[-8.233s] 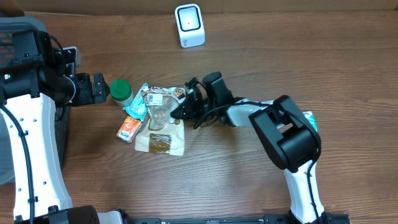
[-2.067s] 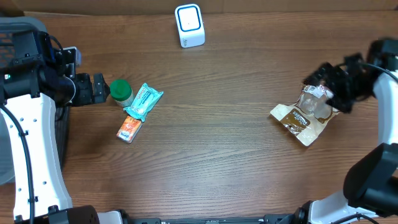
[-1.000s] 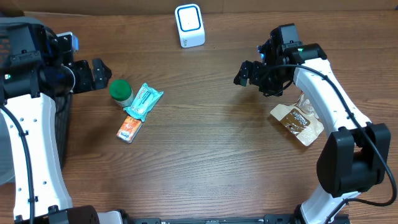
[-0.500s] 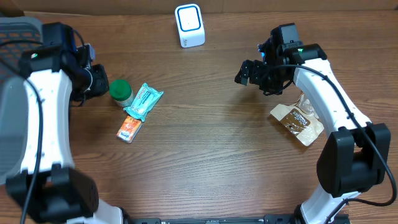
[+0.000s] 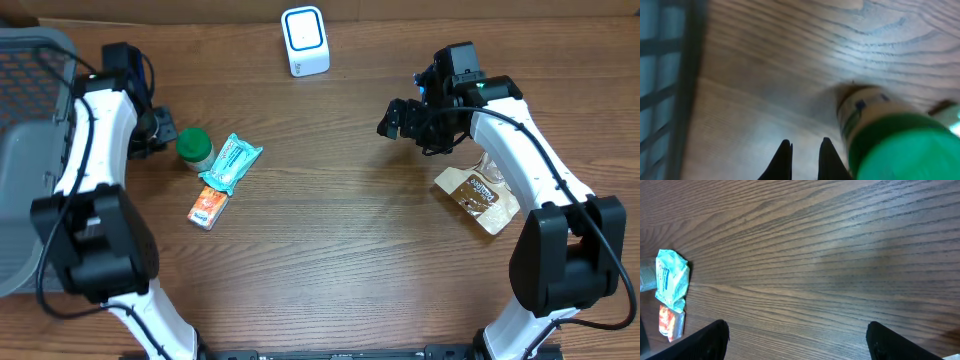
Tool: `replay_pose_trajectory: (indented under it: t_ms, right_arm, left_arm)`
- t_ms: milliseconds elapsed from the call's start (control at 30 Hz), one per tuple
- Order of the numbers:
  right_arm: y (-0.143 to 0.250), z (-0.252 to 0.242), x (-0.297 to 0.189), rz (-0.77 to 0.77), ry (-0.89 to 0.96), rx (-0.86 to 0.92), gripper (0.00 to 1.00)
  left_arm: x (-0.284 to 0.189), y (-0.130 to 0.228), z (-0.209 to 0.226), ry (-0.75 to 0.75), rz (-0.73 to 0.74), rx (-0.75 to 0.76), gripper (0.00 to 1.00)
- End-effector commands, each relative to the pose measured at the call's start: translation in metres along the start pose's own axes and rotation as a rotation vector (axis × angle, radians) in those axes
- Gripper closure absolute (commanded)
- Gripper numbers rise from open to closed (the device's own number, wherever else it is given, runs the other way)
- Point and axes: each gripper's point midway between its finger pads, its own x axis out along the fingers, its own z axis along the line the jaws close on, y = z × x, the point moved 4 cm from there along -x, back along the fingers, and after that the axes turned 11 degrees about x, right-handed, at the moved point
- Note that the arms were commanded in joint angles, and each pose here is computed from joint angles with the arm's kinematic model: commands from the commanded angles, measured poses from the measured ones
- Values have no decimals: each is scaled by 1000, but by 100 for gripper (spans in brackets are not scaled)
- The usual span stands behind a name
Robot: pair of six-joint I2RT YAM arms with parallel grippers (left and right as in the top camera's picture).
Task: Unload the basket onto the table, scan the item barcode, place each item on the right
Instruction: 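Reach the left gripper to the green-capped bottle and grasp it, then lift the green-capped bottle toward the white scanner with left gripper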
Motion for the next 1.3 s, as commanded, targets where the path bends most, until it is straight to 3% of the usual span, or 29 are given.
replay_pose_trajectory:
  t_ms: [0, 333, 600, 1267]
  right_arm:
    - [1, -3, 4, 2, 7, 0, 11]
    - [0, -2, 4, 1, 2, -2, 11]
    - [1, -2, 4, 1, 2, -2, 11]
    - [1, -3, 4, 5, 4, -1, 11]
  left_arm:
    - [25, -1, -16, 88, 31, 101, 96]
    - [28, -11, -58, 279, -38, 277, 96]
    - [24, -7, -88, 301, -41, 358, 96]
    - [3, 27, -241, 368, -89, 569, 96]
